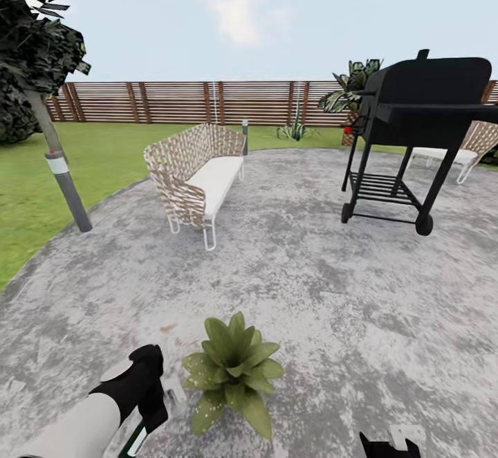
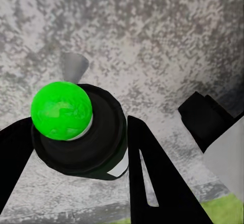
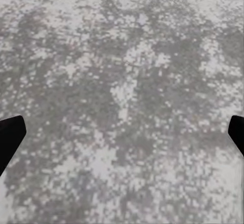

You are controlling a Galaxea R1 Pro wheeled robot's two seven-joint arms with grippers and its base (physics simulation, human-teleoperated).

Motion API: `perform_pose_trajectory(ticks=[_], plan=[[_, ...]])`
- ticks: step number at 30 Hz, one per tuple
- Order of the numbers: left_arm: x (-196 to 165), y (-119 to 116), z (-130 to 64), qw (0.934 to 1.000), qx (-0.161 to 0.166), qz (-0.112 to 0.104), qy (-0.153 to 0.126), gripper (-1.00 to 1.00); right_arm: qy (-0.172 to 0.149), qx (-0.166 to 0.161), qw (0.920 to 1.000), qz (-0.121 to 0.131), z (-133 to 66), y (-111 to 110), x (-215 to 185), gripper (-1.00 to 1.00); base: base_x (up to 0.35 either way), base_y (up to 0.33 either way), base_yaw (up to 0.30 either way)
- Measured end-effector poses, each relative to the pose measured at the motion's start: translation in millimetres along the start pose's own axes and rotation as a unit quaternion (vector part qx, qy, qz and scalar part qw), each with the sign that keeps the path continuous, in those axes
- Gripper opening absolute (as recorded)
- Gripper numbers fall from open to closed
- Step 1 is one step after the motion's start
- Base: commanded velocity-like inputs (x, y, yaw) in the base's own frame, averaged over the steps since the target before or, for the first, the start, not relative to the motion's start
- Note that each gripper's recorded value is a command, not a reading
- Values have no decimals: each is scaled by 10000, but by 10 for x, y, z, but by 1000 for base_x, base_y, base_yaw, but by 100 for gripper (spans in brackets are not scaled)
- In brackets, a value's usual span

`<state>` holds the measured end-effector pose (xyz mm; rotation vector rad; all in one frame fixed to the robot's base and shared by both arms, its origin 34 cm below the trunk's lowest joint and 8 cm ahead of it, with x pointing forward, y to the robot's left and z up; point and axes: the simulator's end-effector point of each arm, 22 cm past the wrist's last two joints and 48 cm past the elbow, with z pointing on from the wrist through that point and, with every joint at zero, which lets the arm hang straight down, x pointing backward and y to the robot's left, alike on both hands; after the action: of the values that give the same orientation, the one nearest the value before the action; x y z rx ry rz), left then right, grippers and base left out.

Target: Pick up the pesticide atomizer in the garden and spray insectifuge to fully cover both potted plants in the garden.

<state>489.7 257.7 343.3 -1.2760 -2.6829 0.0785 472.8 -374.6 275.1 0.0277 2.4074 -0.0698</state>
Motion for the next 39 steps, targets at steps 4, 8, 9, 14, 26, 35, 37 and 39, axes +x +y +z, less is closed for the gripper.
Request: perform_pose_trajectory(ticks=[4,8,9,14,26,35,37,39], plan=[[53,-23,38,10000,44,-9,68,-100,-4,-1,10000,1,1,0,-3,100,33,-121,75],[266,-143,276,9997,-26,-4,246,-100,-3,-1,10000,1,1,0,-3,100,1,-4,2],[267,-136,300,9997,-69,-57,206,-100,-4,-1,10000,1,1,0,-4,100,0,0,0],[205,-269,364,9994,163,-300,-48,-100,3,0,10000,-1,0,0,1,100,0,0,0],[249,-114,379,9985,-88,-529,-108,-100,0,-3,10000,-5,1,2,-2,100,0,0,125],[300,-8,354,9925,90,-1141,-422,-100,0,7,10000,0,-1,-9,1,100,0,-123,117],[288,30,345,9921,10,-1170,-445,-100,-6,17,10000,-5,-2,-26,-5,100,0,-270,2],[267,48,346,9919,-64,-1182,-459,-100,-6,21,10000,-9,-3,-34,-6,100,0,-273,0]])
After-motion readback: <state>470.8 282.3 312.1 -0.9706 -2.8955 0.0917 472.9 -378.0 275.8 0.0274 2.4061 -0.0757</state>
